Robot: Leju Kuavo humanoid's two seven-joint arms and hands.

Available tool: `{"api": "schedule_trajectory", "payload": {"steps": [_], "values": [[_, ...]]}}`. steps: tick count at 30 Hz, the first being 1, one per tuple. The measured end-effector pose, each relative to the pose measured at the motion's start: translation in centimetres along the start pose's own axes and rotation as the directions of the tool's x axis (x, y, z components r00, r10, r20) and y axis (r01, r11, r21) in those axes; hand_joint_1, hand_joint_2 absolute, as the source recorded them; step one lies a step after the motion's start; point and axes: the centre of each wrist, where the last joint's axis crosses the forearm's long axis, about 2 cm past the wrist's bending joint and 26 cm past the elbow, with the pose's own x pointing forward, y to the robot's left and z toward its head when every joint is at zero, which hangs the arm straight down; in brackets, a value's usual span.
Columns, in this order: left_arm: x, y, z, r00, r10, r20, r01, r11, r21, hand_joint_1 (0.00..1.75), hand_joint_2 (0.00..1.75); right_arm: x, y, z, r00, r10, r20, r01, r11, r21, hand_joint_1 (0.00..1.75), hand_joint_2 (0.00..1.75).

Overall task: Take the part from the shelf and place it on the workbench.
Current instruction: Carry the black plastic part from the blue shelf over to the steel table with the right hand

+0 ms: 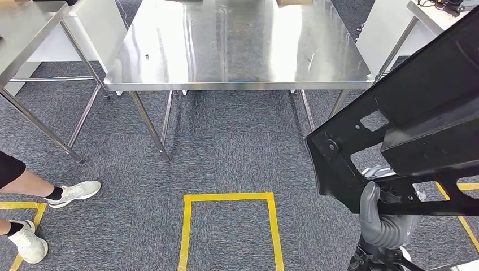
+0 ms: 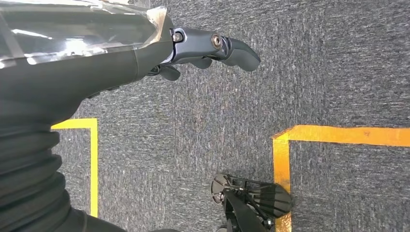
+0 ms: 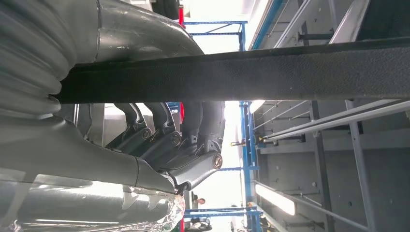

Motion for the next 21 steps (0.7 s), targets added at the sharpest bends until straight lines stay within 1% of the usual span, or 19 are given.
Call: {"api": "schedule_trajectory", "payload": {"steps": [21], "values": [[0.00, -0.16, 0.06, 1.000, 0.000, 0.008, 0.000, 1.000, 0.007, 0.00, 1.75, 0.00, 0.07, 0.04, 1.000, 0.006, 0.002, -0.006, 1.000, 0.009, 1.75, 1.75]]}}
